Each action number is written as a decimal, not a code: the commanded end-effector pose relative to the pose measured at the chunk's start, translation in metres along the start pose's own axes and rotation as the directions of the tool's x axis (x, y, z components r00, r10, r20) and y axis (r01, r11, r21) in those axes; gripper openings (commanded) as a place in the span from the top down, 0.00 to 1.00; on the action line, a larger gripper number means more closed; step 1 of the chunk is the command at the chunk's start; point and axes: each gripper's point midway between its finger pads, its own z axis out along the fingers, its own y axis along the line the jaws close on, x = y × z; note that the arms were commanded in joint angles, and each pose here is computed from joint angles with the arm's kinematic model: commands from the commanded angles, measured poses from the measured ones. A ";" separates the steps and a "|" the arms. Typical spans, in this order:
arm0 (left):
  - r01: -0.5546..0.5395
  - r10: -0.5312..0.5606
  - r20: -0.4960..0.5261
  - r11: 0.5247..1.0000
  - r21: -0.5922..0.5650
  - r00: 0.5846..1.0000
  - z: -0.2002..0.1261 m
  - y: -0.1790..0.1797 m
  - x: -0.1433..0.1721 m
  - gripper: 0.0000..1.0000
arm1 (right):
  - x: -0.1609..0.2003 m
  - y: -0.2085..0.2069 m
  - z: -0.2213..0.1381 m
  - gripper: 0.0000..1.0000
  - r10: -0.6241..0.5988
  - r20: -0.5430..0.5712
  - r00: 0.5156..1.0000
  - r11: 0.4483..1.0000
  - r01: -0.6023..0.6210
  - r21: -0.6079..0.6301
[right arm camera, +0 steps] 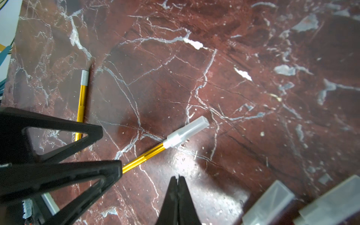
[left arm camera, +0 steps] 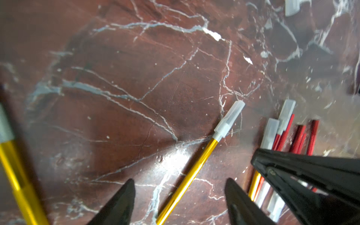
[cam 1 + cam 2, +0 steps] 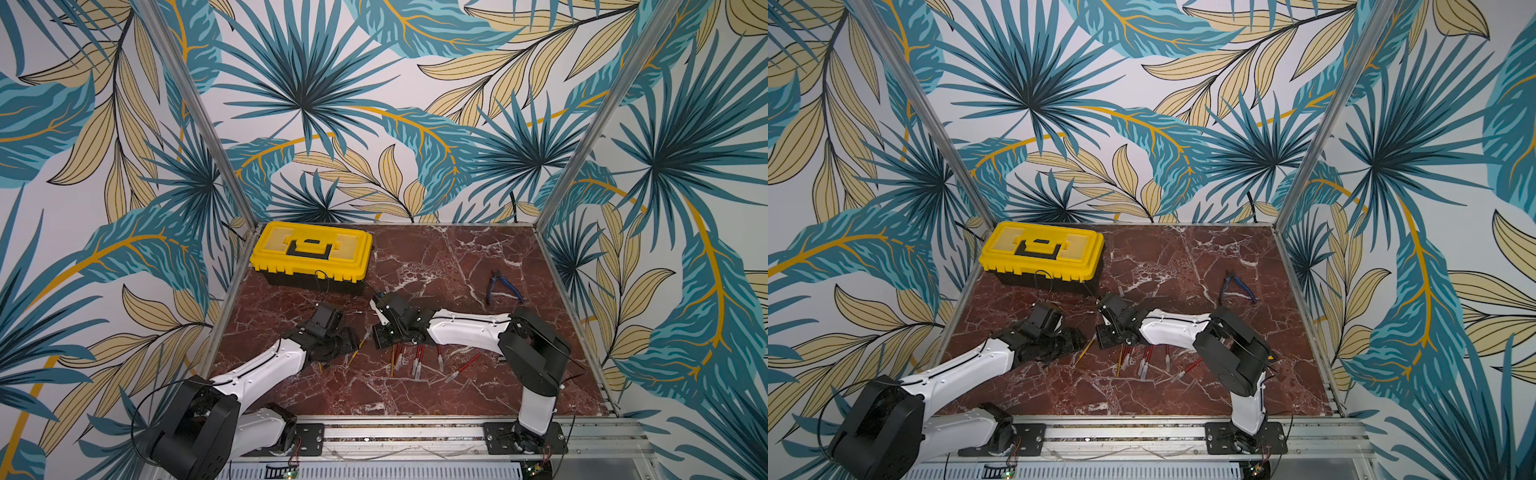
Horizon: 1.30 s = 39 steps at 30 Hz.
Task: Remove protective caps from carving knives
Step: Adjust the carving knife at the center of the board, then pick up the carving knife from the center of the board.
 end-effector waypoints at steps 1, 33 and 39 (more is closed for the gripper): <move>-0.057 0.055 0.040 0.997 0.056 0.998 -0.014 -0.023 -0.014 0.15 | 0.003 -0.003 -0.012 0.94 0.001 -0.006 1.000 1.000 -0.001 0.005; -0.267 0.267 -0.012 0.960 -0.088 0.964 0.004 -0.038 -0.002 0.11 | -0.013 -0.045 -0.074 0.91 0.074 0.076 0.994 0.996 -0.077 0.039; -0.304 0.303 -0.023 0.944 -0.131 0.953 0.010 -0.038 0.002 0.11 | -0.010 -0.055 -0.086 0.91 0.092 0.095 0.991 0.994 -0.097 0.050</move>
